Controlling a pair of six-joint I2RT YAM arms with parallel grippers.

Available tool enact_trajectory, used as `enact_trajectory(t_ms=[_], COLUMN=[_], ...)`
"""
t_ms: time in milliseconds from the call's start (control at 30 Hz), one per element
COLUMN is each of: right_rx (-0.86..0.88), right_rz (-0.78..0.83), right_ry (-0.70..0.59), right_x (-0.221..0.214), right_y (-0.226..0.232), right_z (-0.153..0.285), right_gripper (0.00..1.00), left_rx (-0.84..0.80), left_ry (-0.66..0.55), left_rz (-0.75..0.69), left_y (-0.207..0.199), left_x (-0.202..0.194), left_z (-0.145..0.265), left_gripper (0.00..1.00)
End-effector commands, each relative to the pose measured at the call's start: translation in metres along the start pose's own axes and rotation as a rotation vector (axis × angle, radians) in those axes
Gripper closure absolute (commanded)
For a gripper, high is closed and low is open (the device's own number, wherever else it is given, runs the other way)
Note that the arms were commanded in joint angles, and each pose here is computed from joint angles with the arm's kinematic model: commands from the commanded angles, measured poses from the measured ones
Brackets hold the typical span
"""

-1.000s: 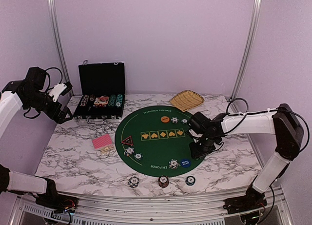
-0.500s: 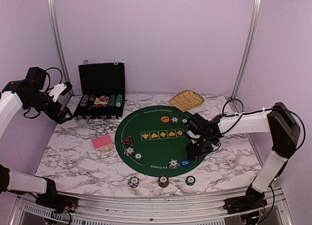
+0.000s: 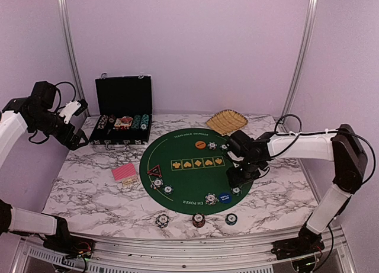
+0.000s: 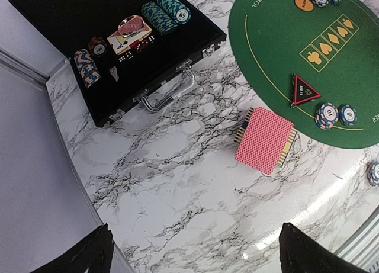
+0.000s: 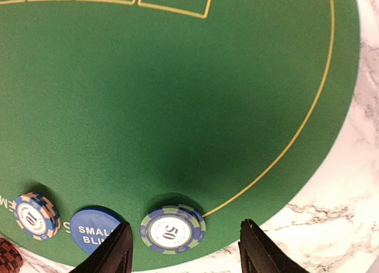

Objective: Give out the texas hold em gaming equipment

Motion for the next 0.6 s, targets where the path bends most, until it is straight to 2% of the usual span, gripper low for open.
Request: enact_trajectory(t_ms=[0, 333, 567], right_rx=[-0.023, 0.108, 0.203], right_rz=[0.030, 0.188, 0.303], right_ry=[-0.089, -0.153, -0.121], right_x=[0.011, -0.014, -0.052], right_y=[0.010, 0.087, 0.141], right_z=[0.040, 0.095, 0.099], right_gripper=[0.38, 0.16, 0.01], left_rx=[-0.012, -0.002, 0.009], left_ry=[0.015, 0.015, 0.014], left_rz=[-0.006, 0.000, 0.005], left_y=[-0.003, -0.003, -0.004], left_x=[-0.002, -0.003, -0.004], left_z=[0.001, 0.003, 0.006], left_gripper=[0.01, 0.01, 0.01])
Point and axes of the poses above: each gripper's point midway between its finger pads, its own z axis back along the fingers, its own y axis along the line the jaws close on, x = y × z, the point moved 9 cm from there along z, back along the fingers, and after that the axes turned 8 degrees about -z, right-handed, at the moved point
